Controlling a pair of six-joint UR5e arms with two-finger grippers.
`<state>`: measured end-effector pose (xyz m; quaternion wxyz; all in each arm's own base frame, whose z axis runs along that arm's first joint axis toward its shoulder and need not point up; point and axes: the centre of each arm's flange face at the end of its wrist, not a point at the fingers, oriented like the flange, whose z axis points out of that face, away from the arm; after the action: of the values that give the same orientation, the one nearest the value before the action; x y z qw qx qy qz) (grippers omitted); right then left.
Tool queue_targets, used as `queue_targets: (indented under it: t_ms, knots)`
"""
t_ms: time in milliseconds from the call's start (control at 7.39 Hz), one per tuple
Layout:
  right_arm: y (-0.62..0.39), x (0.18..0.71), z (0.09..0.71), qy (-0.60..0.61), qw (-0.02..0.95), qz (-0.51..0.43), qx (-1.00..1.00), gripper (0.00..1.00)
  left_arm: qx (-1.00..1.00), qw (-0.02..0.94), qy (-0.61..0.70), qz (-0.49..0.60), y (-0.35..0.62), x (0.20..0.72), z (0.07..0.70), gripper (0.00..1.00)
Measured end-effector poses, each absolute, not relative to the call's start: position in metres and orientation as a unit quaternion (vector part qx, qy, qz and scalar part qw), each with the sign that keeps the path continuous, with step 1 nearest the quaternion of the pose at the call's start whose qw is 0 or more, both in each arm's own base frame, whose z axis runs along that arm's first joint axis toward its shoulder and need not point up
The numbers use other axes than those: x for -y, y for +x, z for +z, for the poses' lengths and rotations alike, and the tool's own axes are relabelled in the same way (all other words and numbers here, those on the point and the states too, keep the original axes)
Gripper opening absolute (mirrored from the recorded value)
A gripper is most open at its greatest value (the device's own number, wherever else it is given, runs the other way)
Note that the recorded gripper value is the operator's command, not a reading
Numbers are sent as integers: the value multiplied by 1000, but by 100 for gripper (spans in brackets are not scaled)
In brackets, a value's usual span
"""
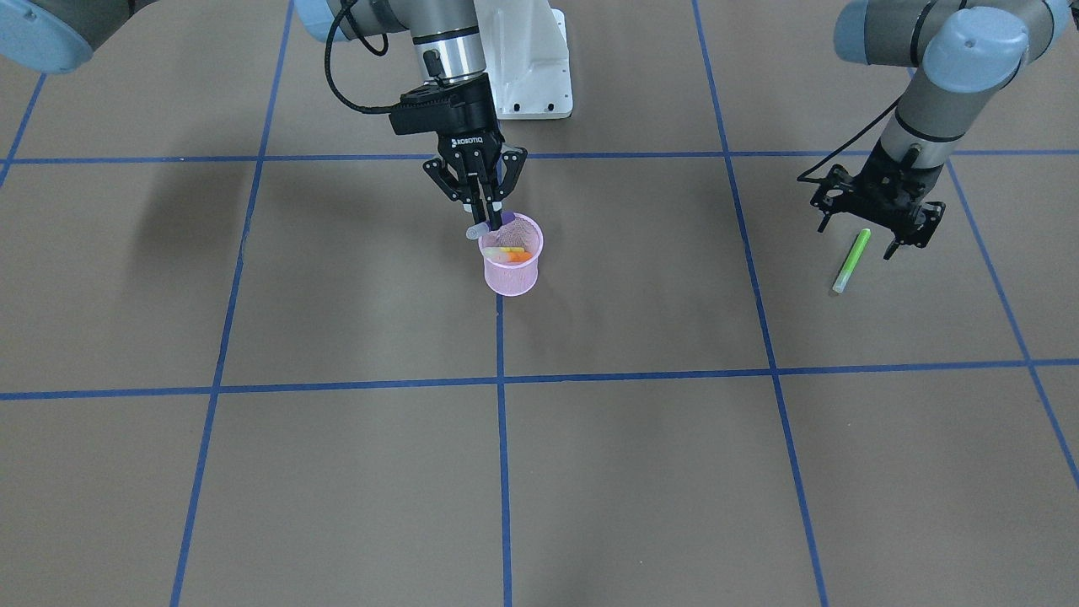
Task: Collect pens into pen holder
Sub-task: 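Carry the purple marker over the cup and release it with right gripper, then withdraw the right gripper away while the left gripper grasps the green marker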
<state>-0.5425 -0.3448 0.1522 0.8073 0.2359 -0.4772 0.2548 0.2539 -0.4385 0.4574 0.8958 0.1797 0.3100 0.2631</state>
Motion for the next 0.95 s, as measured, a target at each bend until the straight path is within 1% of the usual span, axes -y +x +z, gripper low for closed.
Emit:
queue_targets:
  t_ms: [135, 270, 406, 676, 947]
  knots:
    - [-545, 347, 154, 236, 808, 256, 474, 0, -309, 896, 179, 263, 253, 438, 459, 99]
    - [-551, 349, 157, 237, 811, 257, 470, 12, -308, 897, 178, 262, 253, 438, 460, 99]
    - [-557, 351, 158, 236, 813, 258, 466, 98, -307, 898, 175, 262, 252, 438, 463, 99]
    - [-561, 351, 159, 236, 815, 257, 463, 100, -299, 903, 162, 262, 254, 440, 482, 99]
    - [-539, 348, 150, 229, 807, 255, 481, 100, -289, 899, 153, 292, 259, 443, 500, 97]
